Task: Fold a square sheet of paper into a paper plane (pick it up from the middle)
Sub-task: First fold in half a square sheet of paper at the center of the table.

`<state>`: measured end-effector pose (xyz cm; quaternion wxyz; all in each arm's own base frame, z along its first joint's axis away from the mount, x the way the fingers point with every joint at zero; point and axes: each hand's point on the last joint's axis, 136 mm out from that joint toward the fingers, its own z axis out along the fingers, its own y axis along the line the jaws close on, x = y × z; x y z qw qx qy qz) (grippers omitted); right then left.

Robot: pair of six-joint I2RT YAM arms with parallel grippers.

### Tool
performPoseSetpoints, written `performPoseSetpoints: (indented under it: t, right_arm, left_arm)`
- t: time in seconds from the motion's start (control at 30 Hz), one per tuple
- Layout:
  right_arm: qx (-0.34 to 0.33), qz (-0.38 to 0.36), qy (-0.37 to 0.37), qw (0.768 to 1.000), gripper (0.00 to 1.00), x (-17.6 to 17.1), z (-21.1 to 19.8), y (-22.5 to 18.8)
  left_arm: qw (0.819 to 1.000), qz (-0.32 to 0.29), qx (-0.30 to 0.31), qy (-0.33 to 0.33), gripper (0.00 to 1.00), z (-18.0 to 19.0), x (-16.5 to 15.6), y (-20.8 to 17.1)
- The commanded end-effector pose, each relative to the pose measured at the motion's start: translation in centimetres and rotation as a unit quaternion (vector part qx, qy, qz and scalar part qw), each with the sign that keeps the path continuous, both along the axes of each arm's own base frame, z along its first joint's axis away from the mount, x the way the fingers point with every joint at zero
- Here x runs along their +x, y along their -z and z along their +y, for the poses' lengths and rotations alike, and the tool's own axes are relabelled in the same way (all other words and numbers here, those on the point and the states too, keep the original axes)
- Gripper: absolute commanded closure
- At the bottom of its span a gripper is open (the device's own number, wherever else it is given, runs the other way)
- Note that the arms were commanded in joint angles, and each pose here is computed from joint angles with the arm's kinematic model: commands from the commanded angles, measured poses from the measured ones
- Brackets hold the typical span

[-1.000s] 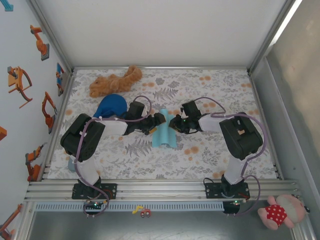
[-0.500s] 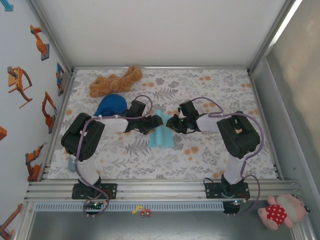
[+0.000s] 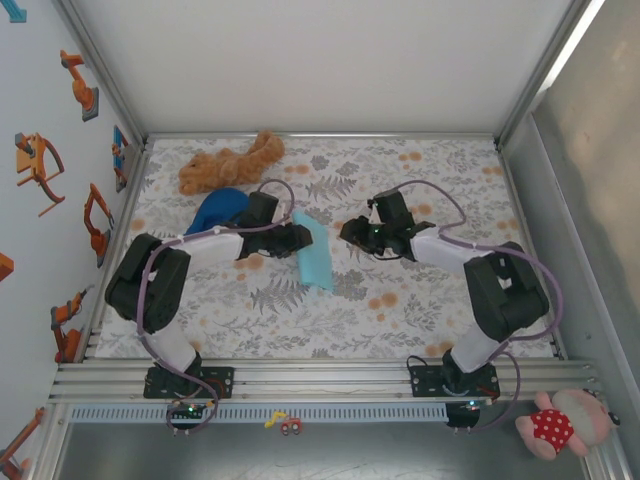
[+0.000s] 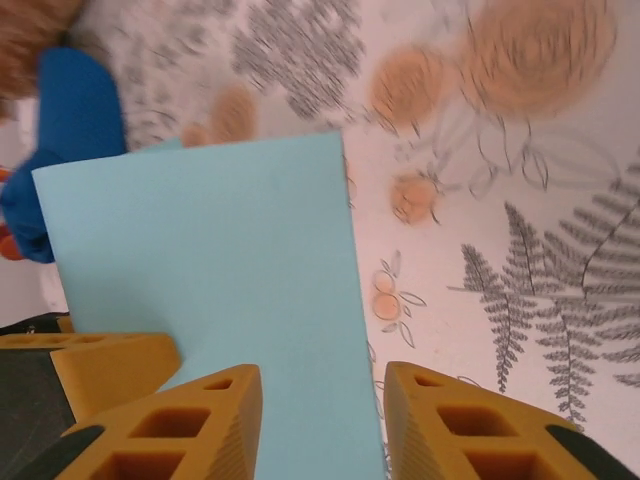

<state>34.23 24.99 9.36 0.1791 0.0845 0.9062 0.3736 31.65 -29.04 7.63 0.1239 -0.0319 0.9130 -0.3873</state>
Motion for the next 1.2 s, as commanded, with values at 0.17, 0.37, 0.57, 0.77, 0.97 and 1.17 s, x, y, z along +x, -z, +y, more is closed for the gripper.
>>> performPoseSetpoints:
  t: [0.17,0.37,0.57,0.77,0.97,1.17]
  right_arm:
    - [0.104,-0.090,-0.073,0.988,0.35,-0.1,1.4,-7.5]
    - [0.163,-0.111,-0.125,0.972,0.27,-0.5,3.3,-10.4]
    - [0.179,-0.110,-0.152,0.966,0.23,-0.7,4.8,-10.7]
    - [0.225,-0.114,-0.171,0.952,0.23,-1.0,6.4,-13.0]
    - [0.250,-0.130,-0.178,0.943,0.28,-1.6,6.3,-15.1]
    - [0.252,-0.141,-0.180,0.940,0.37,-2.0,6.1,-16.2]
  left_arm:
    - [0.987,-0.075,-0.132,0.060,0.68,-0.6,0.1,-10.4]
    - [0.971,-0.094,-0.202,0.090,0.70,-0.8,-0.4,-15.0]
    - [0.956,-0.107,-0.251,0.109,0.71,-1.1,-0.6,-17.9]
    - [0.945,-0.108,-0.285,0.117,0.72,-1.4,-0.6,-19.0]
    - [0.949,-0.097,-0.282,0.098,0.72,-0.4,0.2,-18.0]
    - [0.954,-0.087,-0.274,0.087,0.73,0.3,0.6,-17.2]
